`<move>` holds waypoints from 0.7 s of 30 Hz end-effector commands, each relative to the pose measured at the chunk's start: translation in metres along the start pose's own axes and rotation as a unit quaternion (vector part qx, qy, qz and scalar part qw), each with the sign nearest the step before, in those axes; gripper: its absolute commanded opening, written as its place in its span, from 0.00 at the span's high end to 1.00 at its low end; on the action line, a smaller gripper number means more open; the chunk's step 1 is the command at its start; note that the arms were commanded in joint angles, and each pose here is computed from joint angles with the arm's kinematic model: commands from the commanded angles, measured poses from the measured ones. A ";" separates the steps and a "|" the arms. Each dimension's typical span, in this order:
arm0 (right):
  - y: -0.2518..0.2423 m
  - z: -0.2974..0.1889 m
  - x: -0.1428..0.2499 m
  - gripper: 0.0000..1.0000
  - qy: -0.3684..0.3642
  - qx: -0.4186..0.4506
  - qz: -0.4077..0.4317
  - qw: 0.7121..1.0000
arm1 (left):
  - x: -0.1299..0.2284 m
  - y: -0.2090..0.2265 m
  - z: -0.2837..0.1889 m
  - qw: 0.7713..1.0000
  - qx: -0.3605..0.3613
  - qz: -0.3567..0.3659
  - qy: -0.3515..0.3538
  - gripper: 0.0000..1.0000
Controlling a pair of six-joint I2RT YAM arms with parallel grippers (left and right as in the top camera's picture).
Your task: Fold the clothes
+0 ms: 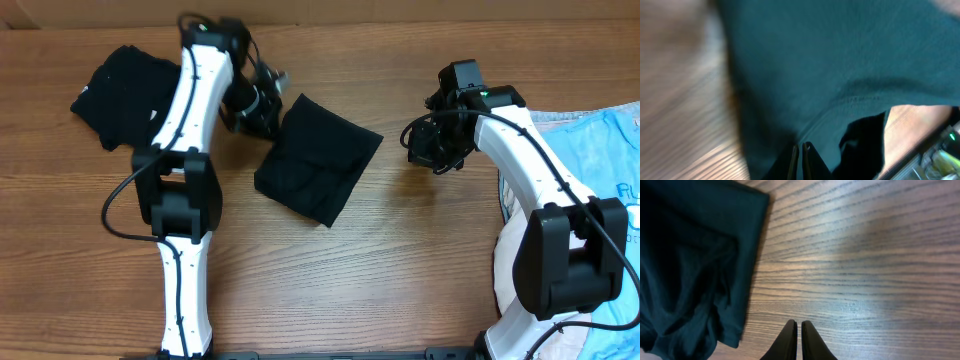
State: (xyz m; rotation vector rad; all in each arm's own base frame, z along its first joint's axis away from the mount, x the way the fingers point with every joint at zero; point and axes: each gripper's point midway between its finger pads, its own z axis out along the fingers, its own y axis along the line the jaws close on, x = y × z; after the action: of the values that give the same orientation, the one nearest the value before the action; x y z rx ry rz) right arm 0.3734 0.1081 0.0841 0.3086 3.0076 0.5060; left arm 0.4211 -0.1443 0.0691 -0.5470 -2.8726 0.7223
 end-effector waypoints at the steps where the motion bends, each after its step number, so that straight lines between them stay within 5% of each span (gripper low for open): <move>1: 0.001 -0.010 -0.005 0.92 -0.014 0.000 0.010 1.000 | 0.010 -0.034 0.036 0.997 0.069 0.031 0.032 0.92; 7: 0.001 -0.010 -0.005 0.92 -0.014 0.000 0.010 1.000 | 0.029 -0.112 0.058 0.981 0.161 0.079 0.073 0.96; 11: 0.001 -0.010 -0.007 0.92 -0.017 -0.001 0.009 1.000 | 0.035 -0.140 0.074 0.980 0.142 0.103 0.095 0.96; 18: -0.018 -0.012 -0.010 0.92 -0.028 0.044 0.017 0.999 | 0.011 -0.120 0.045 0.993 0.077 0.066 0.054 0.95; 21: -0.043 -0.018 -0.027 0.92 -0.064 0.092 0.028 0.993 | -0.006 -0.091 0.018 0.998 0.030 0.049 0.014 0.85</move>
State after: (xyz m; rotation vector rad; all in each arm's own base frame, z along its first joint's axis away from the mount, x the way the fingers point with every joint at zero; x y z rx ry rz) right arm 0.3748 0.0899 0.0802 0.3556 3.0076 0.3784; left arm 0.3582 -0.2654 0.0828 -0.7741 -2.6453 0.9010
